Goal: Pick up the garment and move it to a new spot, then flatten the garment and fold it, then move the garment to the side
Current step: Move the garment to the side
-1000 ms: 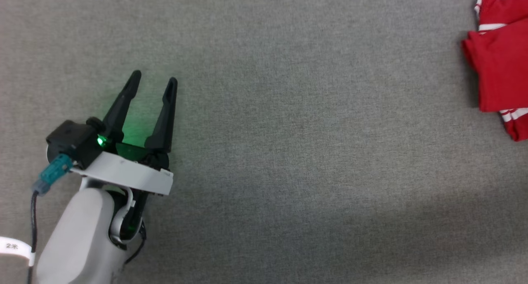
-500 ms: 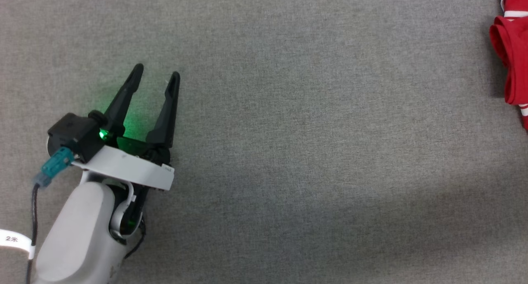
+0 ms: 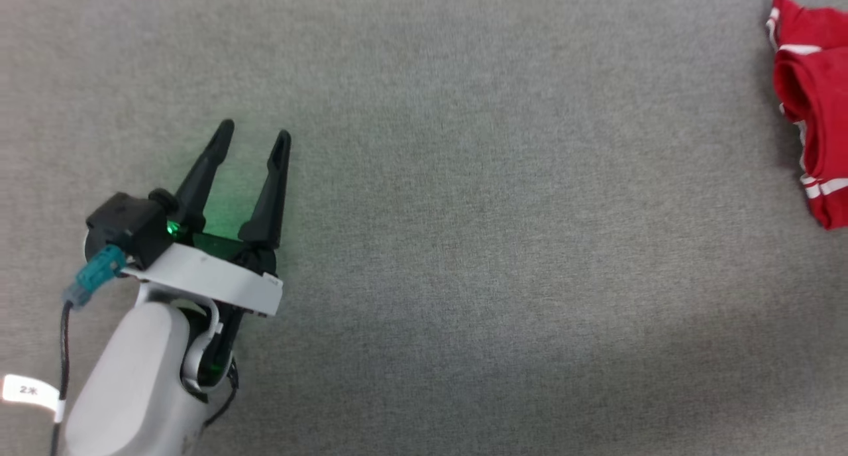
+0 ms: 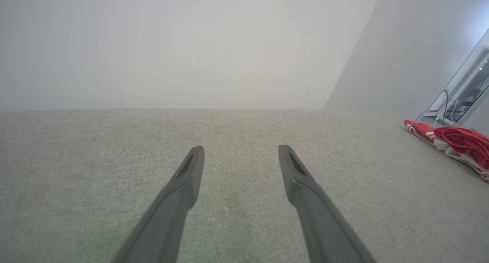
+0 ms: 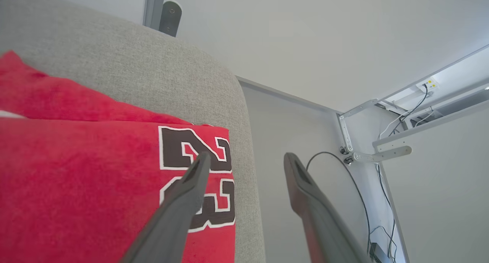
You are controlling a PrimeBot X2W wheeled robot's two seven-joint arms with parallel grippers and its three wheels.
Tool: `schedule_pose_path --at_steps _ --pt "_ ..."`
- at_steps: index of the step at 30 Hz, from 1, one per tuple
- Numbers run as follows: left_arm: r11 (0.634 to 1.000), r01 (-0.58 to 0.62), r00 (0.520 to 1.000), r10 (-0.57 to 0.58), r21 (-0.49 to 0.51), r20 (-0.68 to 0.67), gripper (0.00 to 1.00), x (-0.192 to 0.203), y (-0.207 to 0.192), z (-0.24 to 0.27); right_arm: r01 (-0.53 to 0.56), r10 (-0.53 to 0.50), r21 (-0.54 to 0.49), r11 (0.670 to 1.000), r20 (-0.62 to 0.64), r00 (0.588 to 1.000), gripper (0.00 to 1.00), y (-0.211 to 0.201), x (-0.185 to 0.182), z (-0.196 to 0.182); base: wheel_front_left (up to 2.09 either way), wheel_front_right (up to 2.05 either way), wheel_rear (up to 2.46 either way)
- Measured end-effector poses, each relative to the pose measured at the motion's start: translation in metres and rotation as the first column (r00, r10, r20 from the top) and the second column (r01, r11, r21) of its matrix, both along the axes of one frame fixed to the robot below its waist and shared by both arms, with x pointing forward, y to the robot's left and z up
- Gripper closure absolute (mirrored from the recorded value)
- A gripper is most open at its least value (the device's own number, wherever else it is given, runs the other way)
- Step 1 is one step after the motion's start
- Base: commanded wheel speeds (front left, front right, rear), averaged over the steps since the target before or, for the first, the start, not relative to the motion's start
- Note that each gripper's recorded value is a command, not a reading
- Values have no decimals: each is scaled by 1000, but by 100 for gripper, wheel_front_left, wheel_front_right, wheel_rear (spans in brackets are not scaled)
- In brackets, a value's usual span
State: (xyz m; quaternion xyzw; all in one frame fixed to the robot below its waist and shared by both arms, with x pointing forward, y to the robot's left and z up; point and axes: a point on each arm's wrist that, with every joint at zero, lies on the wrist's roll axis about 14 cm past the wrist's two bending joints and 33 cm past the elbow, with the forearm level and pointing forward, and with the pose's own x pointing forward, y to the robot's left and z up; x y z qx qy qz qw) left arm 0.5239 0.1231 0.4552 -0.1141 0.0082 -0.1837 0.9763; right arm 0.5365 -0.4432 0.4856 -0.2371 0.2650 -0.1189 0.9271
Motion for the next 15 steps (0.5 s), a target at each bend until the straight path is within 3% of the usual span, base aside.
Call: schedule_pose_path --at_steps 8,15 --pt "999 -31 999 31 -10 20 0 -20 8 22 -86 78 38 996 179 981 0 30 8 47 0 0 0" --pt "996 -87 995 88 -8 39 0 -45 28 41 -186 139 109 976 346 928 0 66 -2 73 0 0 0"
